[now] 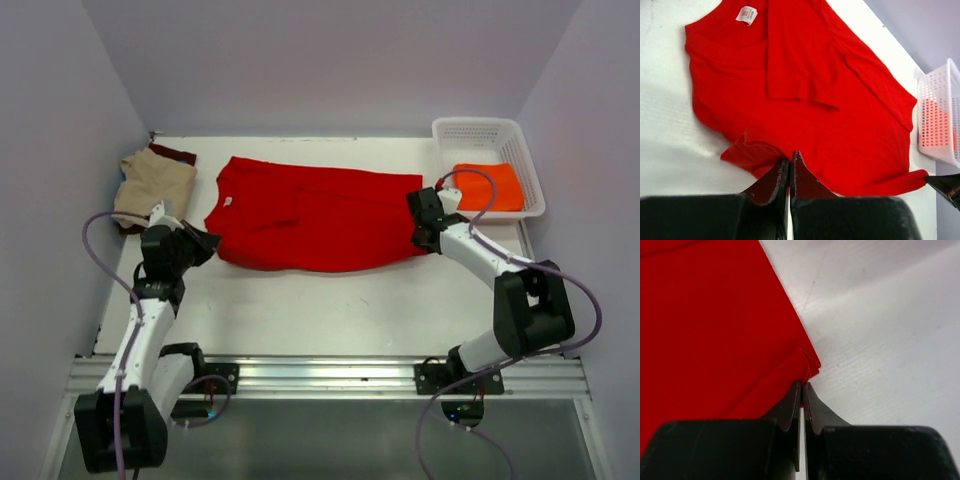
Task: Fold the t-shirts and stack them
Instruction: Grap the side of the flattened tshirt closest away from the robot with both arms, then fold the other side of the tshirt into a rectangle
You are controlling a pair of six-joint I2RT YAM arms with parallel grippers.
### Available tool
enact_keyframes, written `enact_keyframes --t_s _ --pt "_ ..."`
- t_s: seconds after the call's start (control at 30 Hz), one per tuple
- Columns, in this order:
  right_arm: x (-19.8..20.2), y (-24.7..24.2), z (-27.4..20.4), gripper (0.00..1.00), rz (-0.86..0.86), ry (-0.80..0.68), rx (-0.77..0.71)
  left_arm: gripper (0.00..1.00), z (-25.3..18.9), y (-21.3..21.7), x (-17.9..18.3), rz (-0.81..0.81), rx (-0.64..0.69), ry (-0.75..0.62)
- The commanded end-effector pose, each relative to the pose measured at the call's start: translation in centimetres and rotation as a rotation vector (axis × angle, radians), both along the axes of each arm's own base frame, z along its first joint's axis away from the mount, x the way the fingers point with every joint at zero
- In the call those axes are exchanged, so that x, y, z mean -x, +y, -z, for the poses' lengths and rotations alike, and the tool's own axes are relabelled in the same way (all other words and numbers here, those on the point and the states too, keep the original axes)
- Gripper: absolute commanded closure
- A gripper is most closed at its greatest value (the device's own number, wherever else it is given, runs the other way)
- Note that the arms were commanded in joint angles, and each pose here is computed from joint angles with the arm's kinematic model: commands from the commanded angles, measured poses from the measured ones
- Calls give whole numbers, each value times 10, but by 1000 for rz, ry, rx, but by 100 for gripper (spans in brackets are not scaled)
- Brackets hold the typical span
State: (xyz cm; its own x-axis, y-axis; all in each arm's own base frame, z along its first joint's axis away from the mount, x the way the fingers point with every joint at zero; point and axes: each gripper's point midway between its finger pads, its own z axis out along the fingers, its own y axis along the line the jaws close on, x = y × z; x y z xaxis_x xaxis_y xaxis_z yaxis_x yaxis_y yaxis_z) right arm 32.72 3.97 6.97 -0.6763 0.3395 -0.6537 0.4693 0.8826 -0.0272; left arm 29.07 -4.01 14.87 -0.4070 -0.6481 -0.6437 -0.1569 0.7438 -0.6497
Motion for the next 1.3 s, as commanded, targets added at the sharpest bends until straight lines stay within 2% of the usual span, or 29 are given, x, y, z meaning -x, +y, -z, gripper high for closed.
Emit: enact_keyframes --t_s 0.0,0.03,0.2,0.63,0.9,1.27 --pt "-41 -3 -24 100 28 -90 27 100 -51 2 -49 37 -33 -204" --pt "-45 -4 -19 100 30 -74 39 100 -44 2 -57 35 -16 -174" --pt "-72 -9 -20 100 52 -72 47 100 -64 8 -88 1 9 -246" --pt "-111 -22 2 100 99 -25 39 100 -60 11 -183 22 0 -191" --pt "-136 -25 17 100 99 -8 18 100 -19 2 -213 42 -5 -113" --pt "-158 -23 31 100 97 -6 0 100 2 13 -236 -15 -40 -78"
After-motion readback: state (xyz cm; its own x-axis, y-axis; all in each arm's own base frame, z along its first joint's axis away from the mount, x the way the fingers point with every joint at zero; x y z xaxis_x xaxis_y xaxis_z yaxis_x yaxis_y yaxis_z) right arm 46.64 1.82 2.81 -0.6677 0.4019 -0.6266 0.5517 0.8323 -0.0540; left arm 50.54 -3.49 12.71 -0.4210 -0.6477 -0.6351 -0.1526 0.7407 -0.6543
